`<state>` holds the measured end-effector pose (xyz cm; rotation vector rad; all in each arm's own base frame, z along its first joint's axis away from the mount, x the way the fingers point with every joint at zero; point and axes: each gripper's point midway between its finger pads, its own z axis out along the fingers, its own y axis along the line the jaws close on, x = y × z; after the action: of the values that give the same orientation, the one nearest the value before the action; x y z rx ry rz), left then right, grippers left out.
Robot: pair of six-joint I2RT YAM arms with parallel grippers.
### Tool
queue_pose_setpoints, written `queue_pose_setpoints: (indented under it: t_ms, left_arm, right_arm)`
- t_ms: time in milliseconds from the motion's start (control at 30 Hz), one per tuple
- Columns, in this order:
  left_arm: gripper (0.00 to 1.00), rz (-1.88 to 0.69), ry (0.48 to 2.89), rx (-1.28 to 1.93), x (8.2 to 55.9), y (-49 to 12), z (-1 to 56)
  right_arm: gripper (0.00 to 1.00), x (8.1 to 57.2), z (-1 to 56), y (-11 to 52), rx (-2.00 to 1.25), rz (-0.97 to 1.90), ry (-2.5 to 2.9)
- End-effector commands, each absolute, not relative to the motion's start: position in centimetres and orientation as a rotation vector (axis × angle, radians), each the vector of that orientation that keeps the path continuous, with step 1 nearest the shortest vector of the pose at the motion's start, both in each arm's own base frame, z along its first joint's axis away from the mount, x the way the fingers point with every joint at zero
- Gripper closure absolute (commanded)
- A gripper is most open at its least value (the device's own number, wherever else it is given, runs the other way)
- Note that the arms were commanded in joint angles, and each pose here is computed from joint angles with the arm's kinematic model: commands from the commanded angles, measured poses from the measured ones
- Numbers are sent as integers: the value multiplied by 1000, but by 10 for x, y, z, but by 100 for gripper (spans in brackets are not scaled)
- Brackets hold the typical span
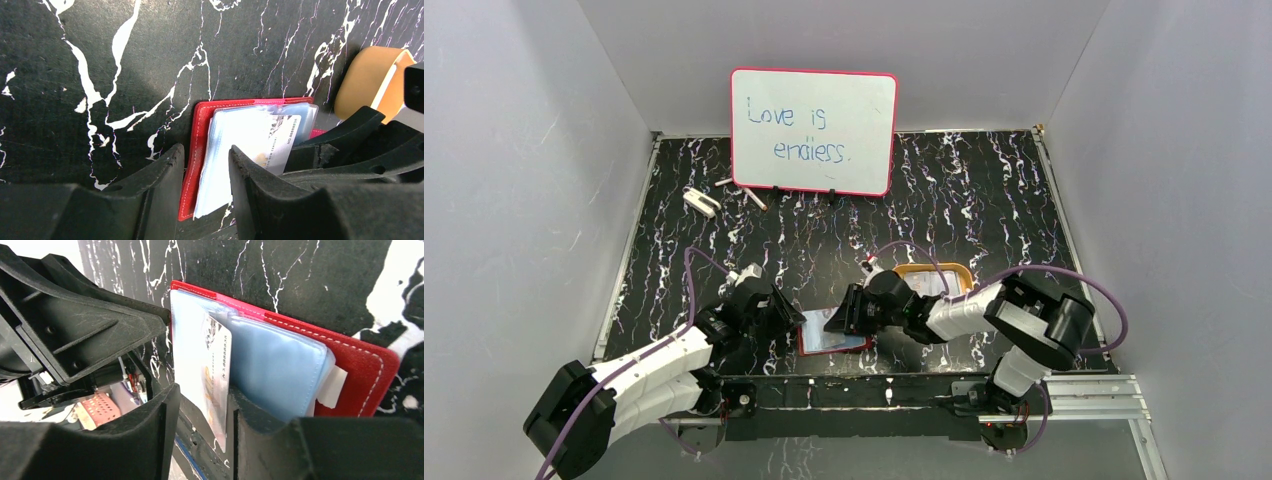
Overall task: Put the credit cards into the card holder
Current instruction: Insert the credit card into the card holder.
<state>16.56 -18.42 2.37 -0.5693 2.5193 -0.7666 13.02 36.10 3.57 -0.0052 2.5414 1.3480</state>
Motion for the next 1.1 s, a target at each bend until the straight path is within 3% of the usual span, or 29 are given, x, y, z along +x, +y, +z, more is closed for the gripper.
queue_pose_setpoints:
  t_ms: [0, 300, 1067]
  left_arm:
    - [63, -655, 2639, -571, 141, -167, -1]
    - [63, -660, 2634, -569, 143, -168, 1]
    - [63, -720, 2643, -559, 141, -177, 1]
  right_arm:
    - [51, 132, 28, 346, -61, 1146, 2613]
    - [44, 137, 29, 338, -81, 1022, 2648]
    - [51, 128, 39, 378, -306, 1056, 2640]
